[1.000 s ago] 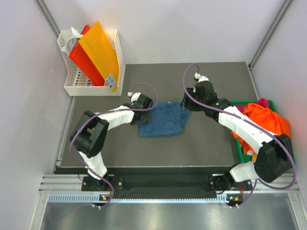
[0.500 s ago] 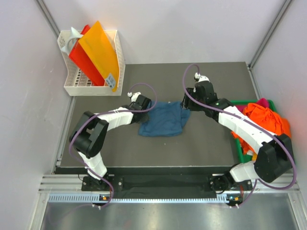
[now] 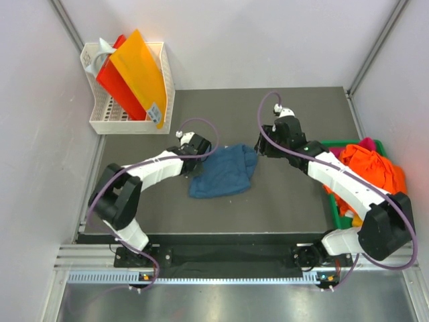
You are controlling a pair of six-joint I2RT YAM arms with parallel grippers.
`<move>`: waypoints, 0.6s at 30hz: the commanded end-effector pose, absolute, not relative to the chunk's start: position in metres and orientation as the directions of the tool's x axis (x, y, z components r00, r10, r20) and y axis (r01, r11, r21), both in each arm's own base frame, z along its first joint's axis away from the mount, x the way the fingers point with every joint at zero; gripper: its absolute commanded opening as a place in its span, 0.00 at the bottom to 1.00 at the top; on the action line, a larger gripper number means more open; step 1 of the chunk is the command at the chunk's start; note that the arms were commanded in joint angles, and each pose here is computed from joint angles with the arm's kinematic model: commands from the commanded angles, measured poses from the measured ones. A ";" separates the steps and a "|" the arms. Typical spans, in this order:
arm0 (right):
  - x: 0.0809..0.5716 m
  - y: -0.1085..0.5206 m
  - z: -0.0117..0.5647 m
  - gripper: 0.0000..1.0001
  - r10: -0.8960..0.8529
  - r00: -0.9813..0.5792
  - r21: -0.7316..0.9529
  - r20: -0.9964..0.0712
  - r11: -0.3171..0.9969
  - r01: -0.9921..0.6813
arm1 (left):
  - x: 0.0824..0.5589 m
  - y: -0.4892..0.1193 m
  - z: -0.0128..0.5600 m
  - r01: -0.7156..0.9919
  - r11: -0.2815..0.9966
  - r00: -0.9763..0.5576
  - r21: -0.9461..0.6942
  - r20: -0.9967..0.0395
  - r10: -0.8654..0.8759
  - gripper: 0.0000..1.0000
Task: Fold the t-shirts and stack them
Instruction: Put the neatly folded tshirt into the corner of the board with the left arm
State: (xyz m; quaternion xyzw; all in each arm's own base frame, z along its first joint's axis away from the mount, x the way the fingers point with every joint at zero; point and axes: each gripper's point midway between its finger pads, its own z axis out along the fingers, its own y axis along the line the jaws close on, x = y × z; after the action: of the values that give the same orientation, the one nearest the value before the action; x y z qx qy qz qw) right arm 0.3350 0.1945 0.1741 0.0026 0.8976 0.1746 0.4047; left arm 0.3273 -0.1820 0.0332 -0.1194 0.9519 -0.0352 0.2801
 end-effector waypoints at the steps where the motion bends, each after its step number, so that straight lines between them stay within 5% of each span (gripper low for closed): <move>1: 0.334 0.195 0.187 0.54 0.164 -0.638 0.331 -0.752 0.931 -0.152 | 0.320 -0.135 0.110 -0.247 0.968 -0.756 0.041 -0.633 -0.166 0.00; 6: 0.333 0.200 0.184 0.54 0.174 -0.643 0.355 -0.746 0.921 -0.162 | 0.322 -0.104 0.147 -0.334 0.934 -0.705 0.125 -0.691 -0.160 0.00; 18: 0.327 0.203 0.178 0.54 0.176 -0.657 0.375 -0.733 0.911 -0.173 | 0.308 -0.041 0.098 -0.480 0.836 -0.779 0.267 -0.567 -0.267 0.00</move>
State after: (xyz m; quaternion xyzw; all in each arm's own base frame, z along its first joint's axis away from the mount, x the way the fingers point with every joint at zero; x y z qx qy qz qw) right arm 0.3292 0.1982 0.1630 0.0015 0.8992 0.1885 0.3949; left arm 0.3173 -0.0713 0.1088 -0.1751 0.9275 0.1552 0.2916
